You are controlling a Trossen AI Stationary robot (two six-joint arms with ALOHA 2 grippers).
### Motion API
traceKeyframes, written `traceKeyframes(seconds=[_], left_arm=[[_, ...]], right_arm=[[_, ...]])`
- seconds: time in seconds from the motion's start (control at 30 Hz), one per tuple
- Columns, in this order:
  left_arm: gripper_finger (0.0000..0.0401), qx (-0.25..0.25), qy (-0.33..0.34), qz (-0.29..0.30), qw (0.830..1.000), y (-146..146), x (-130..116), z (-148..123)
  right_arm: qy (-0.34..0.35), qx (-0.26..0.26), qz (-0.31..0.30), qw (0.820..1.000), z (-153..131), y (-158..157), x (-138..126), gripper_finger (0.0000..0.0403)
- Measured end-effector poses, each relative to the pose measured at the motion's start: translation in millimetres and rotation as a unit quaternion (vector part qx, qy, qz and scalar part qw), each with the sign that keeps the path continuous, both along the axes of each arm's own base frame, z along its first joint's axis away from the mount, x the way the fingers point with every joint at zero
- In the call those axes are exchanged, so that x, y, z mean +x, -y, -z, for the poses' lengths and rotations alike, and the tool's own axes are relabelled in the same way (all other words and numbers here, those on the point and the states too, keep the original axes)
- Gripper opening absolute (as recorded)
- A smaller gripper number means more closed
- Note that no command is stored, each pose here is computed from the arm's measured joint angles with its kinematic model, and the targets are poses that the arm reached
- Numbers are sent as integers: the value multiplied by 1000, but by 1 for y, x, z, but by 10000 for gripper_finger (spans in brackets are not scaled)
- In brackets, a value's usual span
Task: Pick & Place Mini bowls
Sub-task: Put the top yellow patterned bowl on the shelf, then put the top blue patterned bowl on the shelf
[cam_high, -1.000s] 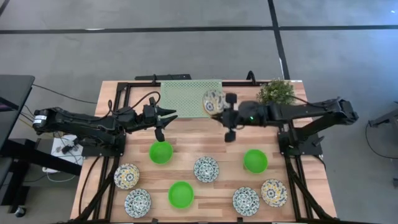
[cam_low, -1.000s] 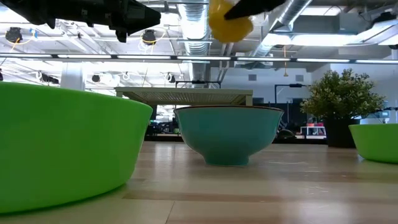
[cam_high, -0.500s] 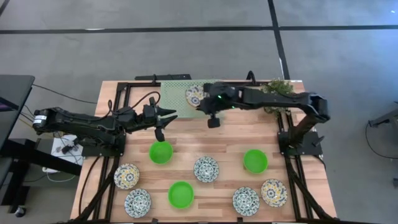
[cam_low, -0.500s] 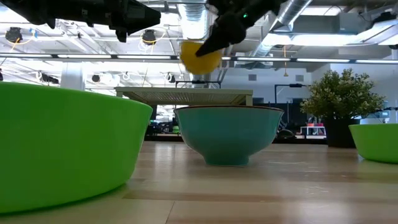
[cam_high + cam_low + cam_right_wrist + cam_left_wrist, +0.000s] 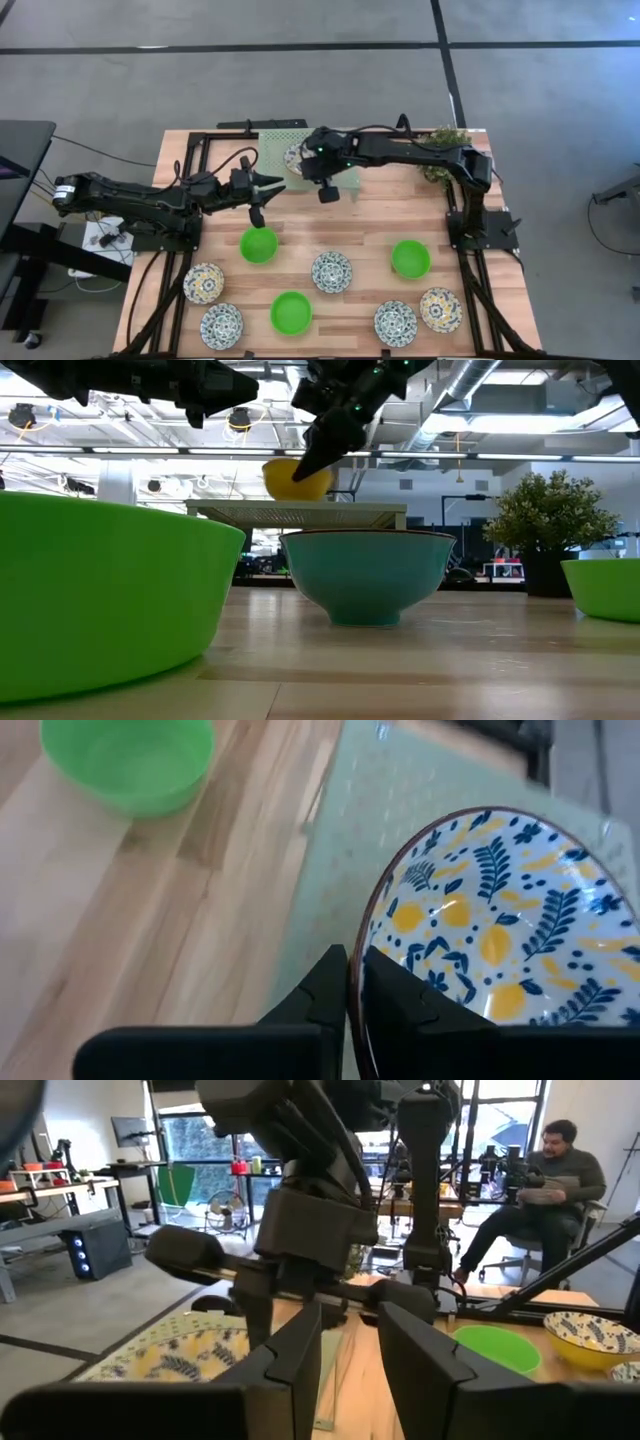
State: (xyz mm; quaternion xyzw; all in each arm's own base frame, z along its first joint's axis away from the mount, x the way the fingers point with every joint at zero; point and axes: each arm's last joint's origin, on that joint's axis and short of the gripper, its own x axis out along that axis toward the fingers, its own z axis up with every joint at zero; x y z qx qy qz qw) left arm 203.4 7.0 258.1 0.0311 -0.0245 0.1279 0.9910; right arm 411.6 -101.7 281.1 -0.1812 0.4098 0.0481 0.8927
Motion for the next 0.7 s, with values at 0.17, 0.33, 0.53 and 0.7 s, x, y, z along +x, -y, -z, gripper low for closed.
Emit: traceKeyframes(seconds=[0.17,0.33,0.53,0.7], left_arm=[[104,0,-7,4,1000,1,2,3],[104,0,-14,7,1000,3,3,6],[104,0,-12,7,1000,3,3,5],[104,0,-12,7,1000,3,3,5]], right_arm=[[-4,-5,10,1000,2,6,1,18],[-8,-16,9,1000,6,11,2,34],[-18,-31,-9,999,5,7,1,90],[-41,-54,-2,998,-3,-5,1,130]])
